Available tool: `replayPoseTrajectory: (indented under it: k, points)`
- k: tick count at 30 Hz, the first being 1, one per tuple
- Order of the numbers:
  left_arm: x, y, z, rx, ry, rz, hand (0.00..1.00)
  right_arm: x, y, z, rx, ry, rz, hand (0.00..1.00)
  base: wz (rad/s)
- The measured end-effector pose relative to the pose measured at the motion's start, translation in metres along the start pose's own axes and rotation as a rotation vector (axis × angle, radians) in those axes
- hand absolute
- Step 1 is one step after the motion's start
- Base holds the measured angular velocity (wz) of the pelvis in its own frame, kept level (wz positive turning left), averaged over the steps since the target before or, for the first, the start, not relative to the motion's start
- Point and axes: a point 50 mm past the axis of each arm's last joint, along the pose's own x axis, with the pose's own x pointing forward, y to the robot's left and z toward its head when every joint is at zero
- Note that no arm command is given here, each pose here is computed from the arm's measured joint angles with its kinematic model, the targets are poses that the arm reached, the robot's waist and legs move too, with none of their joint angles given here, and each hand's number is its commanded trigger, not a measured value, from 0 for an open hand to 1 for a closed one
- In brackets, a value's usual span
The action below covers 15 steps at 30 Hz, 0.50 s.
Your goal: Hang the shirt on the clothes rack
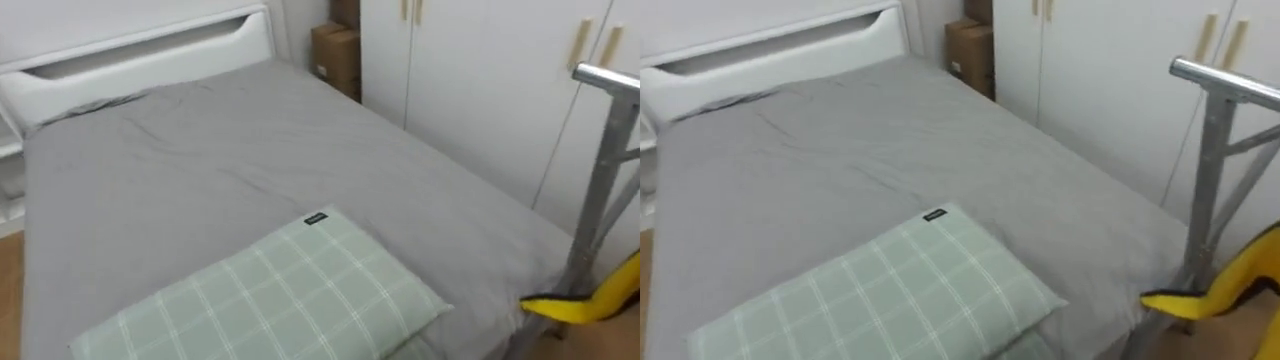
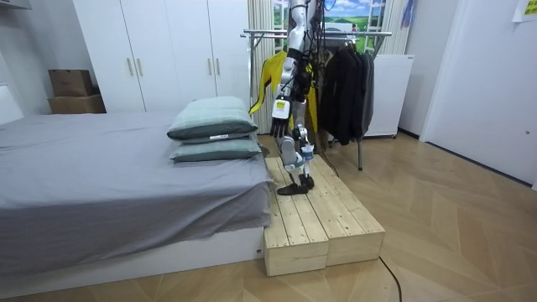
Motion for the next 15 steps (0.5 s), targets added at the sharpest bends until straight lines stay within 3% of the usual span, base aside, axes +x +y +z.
replayPoseTrajectory:
  k: [3, 9, 15]
  points:
    - [0.0, 0.003, -0.006, -0.008, 0.017, 0.009, 0.0, -0.001, 0.0, -0.01, 0.116, 0.0, -0.013, 0.0, 0.95]
    - [-0.001, 0.02, -0.011, -0.079, 0.028, 0.05, 0.0, 0.001, 0.009, -0.009, 0.141, 0.0, 0.004, 0.0, 1.1]
    - [-0.002, 0.014, -0.031, -0.093, 0.093, 0.034, 0.0, 0.002, 0.009, -0.003, 0.089, 0.013, 0.007, 0.0, 0.56]
